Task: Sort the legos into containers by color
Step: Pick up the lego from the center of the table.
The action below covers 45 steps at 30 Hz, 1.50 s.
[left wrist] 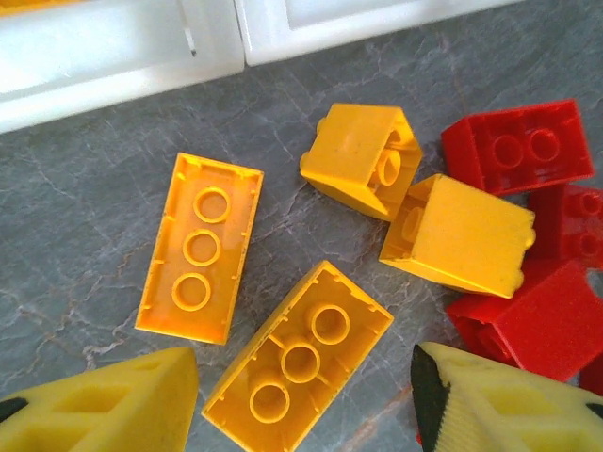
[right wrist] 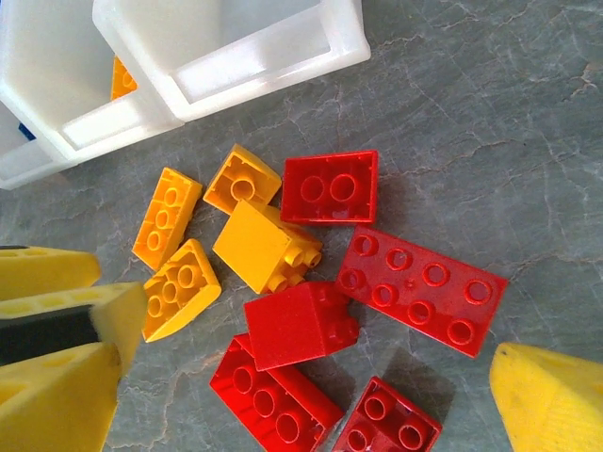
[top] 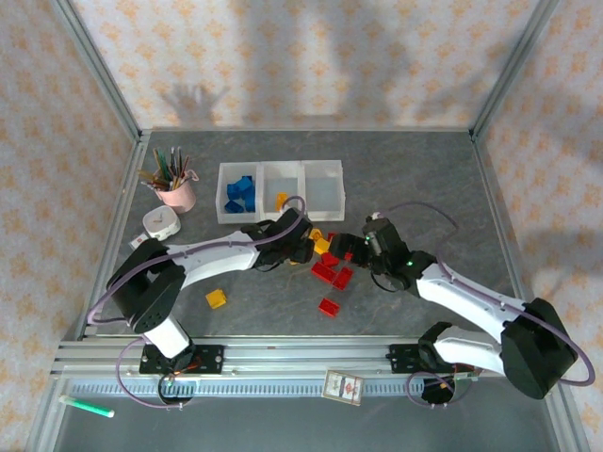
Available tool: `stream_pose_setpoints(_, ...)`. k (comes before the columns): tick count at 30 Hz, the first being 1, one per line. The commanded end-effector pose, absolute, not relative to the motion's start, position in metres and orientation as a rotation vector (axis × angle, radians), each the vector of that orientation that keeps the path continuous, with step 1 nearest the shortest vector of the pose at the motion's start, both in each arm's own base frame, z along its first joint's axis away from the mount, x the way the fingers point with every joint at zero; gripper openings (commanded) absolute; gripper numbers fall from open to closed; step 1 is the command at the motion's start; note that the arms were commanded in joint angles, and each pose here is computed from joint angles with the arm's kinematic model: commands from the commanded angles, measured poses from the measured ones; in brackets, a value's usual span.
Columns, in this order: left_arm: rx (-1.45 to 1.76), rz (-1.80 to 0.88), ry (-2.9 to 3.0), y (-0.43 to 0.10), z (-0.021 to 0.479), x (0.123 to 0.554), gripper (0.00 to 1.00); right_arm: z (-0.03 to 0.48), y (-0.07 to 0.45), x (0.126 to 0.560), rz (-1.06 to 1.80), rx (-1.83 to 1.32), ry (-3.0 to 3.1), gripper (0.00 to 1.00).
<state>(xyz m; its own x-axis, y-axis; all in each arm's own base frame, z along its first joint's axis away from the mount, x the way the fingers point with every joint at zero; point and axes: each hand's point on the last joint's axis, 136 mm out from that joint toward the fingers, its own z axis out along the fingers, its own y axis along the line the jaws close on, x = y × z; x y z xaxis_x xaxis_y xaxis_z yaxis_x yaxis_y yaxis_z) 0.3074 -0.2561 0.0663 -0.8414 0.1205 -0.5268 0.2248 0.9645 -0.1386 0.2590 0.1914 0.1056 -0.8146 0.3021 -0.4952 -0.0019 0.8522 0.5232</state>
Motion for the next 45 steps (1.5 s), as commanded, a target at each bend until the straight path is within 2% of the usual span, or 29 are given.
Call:
stream_pose_setpoints(1, 0.302, -0.291, 2.575, -0.267, 0.061, 0.31, 0.64, 0.109, 0.186, 0.258, 0.692, 0.251, 2.423, 1.0)
stream_pose_setpoints(8, 0.318, -0.28, 2.633, -0.268, 0.042, 0.303, 0.64, 0.106, 0.184, 0.257, 0.686, 0.256, 2.426, 1.0)
stream_pose_setpoints(19, 0.299, -0.15, 2.654, -0.262, 0.03, 0.291, 0.58, 0.103, 0.185, 0.257, 0.691, 0.256, 2.429, 1.0)
stream_pose_setpoints(25, 0.267, -0.092, 2.658, -0.259, 0.022, 0.298, 0.53, 0.103, 0.185, 0.257, 0.689, 0.255, 2.432, 1.0)
stream_pose_setpoints(32, 0.257, -0.086, 2.663, -0.261, 0.017, 0.3, 0.4, 0.103, 0.184, 0.257, 0.682, 0.253, 2.432, 1.0)
stream_pose_setpoints(39, 0.236, -0.13, 2.633, -0.258, 0.039, 0.296, 0.27, 0.114, 0.19, 0.259, 0.715, 0.224, 2.417, 1.0)
stream_pose_setpoints(45, 0.157, -0.17, 2.548, -0.249, 0.079, 0.298, 0.24, 0.137, 0.197, 0.266, 0.749, 0.198, 2.373, 1.0)
